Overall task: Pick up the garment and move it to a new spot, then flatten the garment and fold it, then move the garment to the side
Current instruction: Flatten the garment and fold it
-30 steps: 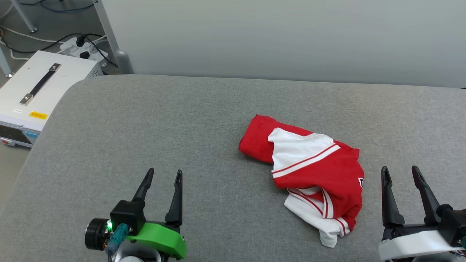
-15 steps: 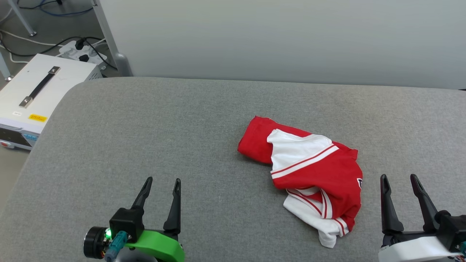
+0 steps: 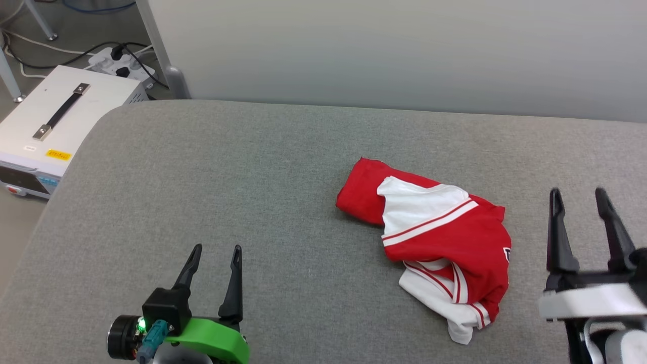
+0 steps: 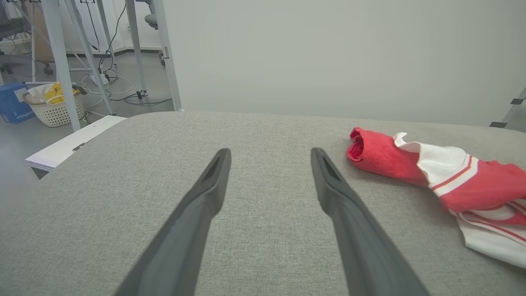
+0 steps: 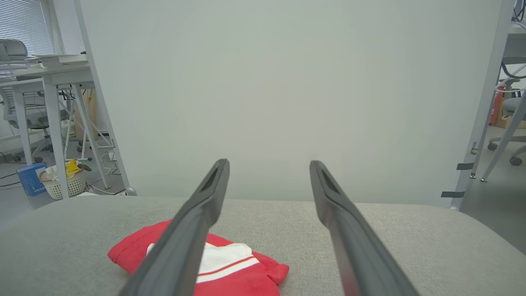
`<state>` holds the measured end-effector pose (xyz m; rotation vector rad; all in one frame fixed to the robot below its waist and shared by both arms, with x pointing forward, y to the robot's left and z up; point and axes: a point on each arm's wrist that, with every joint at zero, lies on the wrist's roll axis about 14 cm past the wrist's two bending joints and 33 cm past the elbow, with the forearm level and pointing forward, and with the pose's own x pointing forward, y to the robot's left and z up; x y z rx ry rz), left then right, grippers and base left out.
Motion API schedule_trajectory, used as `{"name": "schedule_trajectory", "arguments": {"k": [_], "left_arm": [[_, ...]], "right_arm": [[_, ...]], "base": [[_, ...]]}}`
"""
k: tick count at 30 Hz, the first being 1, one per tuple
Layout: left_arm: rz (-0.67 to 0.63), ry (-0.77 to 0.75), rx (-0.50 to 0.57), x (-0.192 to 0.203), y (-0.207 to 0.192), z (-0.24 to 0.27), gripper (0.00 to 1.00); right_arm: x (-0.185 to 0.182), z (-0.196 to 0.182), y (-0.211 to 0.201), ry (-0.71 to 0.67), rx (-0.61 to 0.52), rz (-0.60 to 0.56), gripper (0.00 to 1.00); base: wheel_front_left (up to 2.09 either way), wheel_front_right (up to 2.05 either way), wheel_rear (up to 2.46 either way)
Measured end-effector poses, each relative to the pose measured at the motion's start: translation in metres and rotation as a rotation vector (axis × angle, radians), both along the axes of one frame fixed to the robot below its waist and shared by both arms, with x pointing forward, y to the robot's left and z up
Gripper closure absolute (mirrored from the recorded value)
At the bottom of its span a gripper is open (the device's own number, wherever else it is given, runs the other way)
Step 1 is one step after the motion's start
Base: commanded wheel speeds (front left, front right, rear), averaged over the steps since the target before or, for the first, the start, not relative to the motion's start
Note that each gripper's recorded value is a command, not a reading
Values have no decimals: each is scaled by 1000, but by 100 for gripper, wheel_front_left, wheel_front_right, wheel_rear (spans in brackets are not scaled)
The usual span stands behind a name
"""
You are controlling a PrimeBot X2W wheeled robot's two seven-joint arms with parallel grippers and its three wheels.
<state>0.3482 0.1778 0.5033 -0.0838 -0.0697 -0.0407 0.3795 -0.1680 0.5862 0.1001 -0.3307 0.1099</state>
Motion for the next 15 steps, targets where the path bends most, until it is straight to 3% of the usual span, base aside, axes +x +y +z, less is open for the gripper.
{"name": "schedule_trajectory", "arguments": {"k": [4, 8, 12, 15], "left_arm": [[12, 17, 0, 2, 5, -5, 0], [20, 29, 1, 6, 8, -9, 0], [29, 31, -5, 14, 11, -10, 0], [32, 34, -13, 19, 12, -11, 0]], "right_arm": [[24, 40, 18, -122, -49, 50, 0], [51, 52, 37, -157, -150, 141, 0], [82, 30, 62, -82, -276, 273, 0], [103, 6, 81, 50, -387, 380, 0]], "base": [[0, 0, 0], [0, 0, 0], [0, 0, 0], [0, 0, 0]]}}
